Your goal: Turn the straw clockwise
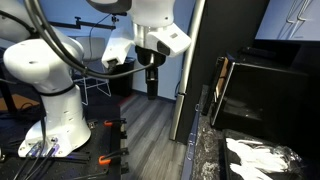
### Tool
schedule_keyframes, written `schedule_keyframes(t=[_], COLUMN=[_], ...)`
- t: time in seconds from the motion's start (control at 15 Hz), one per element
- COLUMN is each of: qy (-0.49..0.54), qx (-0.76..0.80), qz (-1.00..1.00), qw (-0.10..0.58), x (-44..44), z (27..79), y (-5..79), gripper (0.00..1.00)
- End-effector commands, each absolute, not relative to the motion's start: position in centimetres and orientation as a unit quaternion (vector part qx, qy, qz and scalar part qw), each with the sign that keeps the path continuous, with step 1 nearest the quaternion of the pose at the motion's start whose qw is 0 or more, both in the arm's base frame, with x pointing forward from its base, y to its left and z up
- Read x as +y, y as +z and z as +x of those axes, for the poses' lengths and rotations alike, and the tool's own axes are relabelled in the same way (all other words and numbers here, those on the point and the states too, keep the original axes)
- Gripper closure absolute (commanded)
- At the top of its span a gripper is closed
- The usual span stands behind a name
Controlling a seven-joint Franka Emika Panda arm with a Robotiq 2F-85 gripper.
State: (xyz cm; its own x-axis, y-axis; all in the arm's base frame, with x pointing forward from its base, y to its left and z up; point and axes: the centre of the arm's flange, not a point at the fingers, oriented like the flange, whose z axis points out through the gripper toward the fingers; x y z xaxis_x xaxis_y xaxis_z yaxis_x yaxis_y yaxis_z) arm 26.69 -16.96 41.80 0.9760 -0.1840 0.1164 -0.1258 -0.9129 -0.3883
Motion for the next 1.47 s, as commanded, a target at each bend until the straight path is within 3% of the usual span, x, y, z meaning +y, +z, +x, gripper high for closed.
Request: schedule_keyframes(t=[0.0,0.47,1.4], qy=[-0.118,-0.140,-0.095], qx=[0.158,0.267,0.433], qz=[-0.953,-0.929,-0.890], qw=[0.228,0.217,0.106], x=[-19.6,-26.8,-40.4], z=[27.3,28.6,30.6], y=[43.0,43.0,35.8], gripper=[0.00,0.00,0.00])
